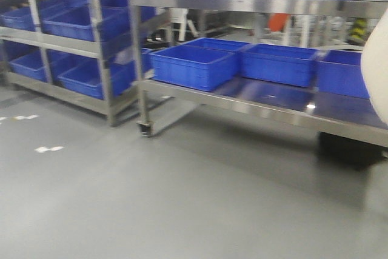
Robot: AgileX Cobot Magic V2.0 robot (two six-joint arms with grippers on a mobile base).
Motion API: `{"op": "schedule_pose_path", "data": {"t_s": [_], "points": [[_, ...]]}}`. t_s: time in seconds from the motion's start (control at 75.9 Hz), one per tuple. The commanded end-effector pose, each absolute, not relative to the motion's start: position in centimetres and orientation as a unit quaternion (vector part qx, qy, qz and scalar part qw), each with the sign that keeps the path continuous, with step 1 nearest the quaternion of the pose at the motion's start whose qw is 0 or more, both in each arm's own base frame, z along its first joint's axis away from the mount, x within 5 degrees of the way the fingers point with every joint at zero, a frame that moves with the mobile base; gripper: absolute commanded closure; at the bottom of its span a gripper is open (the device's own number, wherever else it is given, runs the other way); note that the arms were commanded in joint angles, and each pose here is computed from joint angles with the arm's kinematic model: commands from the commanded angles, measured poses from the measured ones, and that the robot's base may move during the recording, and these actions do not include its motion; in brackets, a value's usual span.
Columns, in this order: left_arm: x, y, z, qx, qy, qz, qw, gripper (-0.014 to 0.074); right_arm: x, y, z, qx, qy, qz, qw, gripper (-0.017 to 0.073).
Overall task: Move white bin to right shelf second layer
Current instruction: 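Drive along the yellow floor line past the crate racks, then turn and drive toward the windows between the crate racks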
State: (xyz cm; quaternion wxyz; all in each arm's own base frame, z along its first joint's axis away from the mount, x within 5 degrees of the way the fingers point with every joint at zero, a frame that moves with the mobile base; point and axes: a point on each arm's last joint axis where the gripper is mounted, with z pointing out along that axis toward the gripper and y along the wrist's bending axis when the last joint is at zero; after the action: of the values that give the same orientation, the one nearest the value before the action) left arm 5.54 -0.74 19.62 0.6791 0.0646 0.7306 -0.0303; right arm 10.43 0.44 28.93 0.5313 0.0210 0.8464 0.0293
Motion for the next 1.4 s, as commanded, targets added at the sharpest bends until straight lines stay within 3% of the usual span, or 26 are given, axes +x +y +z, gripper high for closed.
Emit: {"op": "schedule_pose_path", "data": {"t_s": [0.0, 1.383], "points": [[5.61, -0.77, 19.23, 0.062, 0.709, -0.034, 0.702, 0.0509, 10.74, 0.46, 30.73, 0.015, 0.813, 0.031, 0.581, 0.0532], [5.61, -0.77, 19.23, 0.062, 0.709, -0.034, 0.702, 0.0509, 10.74, 0.46, 30.73, 0.015, 0.813, 0.031, 0.581, 0.0532]]}}
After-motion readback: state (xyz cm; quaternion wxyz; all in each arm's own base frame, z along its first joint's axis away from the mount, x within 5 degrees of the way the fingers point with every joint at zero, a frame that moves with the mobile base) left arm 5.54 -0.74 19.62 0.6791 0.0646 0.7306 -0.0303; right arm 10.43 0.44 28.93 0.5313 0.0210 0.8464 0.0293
